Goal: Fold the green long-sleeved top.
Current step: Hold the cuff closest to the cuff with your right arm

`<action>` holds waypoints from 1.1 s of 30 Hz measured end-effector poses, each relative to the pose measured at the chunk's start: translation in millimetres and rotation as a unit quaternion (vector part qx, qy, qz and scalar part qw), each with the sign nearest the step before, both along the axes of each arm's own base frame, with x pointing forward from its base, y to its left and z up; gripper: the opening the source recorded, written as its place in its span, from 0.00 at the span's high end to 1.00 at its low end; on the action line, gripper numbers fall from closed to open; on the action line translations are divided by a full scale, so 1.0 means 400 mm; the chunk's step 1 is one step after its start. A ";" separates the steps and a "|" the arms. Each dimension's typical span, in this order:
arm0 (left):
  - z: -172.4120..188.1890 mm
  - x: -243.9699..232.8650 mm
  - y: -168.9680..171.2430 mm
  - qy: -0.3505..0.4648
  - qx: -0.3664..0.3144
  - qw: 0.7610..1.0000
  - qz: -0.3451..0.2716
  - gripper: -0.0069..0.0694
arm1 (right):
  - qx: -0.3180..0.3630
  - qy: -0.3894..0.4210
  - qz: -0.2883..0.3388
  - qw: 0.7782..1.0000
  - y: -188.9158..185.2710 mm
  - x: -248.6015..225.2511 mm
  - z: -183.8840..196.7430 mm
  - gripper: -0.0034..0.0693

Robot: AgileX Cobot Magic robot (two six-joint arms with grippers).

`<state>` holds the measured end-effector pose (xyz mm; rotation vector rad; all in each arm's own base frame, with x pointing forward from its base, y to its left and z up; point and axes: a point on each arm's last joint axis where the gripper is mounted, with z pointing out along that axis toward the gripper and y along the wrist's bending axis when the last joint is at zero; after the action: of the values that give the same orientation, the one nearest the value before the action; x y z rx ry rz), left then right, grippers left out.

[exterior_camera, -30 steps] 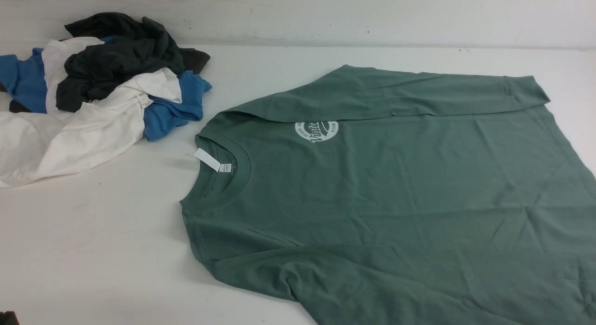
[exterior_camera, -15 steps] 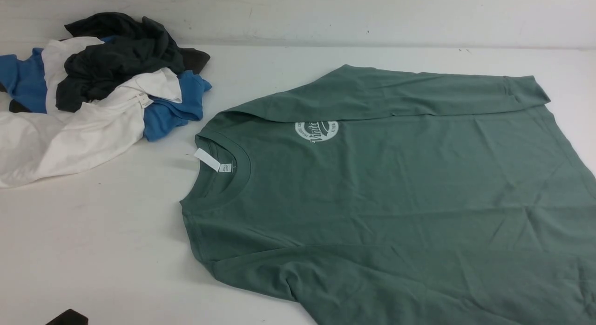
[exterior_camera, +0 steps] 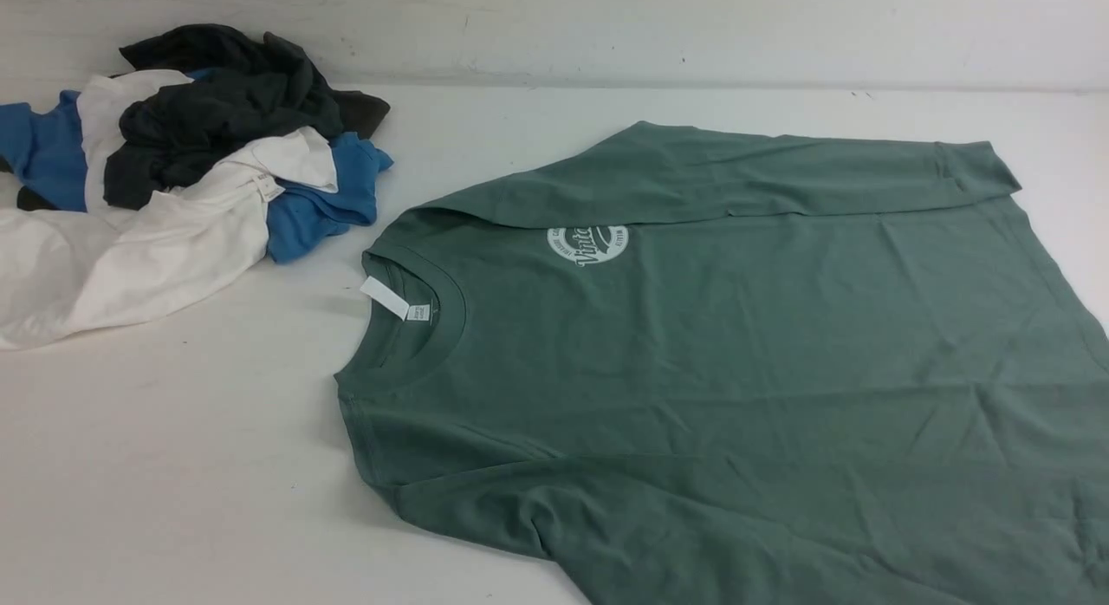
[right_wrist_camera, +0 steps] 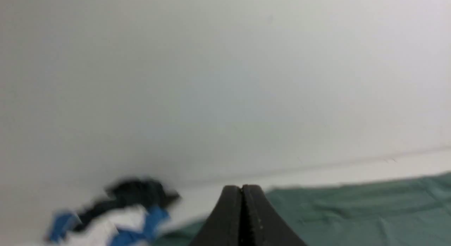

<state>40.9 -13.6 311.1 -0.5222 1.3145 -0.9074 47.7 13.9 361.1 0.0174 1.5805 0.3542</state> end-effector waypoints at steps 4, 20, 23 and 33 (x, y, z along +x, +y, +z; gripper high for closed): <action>0.018 0.095 -0.045 0.131 0.117 0.981 -0.085 0.91 | -0.131 0.288 -0.025 0.948 -0.009 0.113 -0.031 0.97; -0.150 0.340 -0.111 0.441 0.242 0.779 -0.375 0.91 | -0.172 0.568 -0.108 0.798 -0.073 0.443 -0.209 0.97; -0.154 0.344 -0.110 0.441 0.251 0.775 -0.377 0.91 | -0.141 0.568 -0.125 0.801 -0.128 0.497 -0.194 0.97; -0.155 0.347 -0.107 0.432 0.269 0.776 -0.373 0.91 | -0.092 0.648 -0.103 0.749 -0.217 0.615 -0.347 0.90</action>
<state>179.8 -56.4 249.2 0.1225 2.6436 -0.8611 293.7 -72.8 222.4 0.3538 2.9689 -0.0682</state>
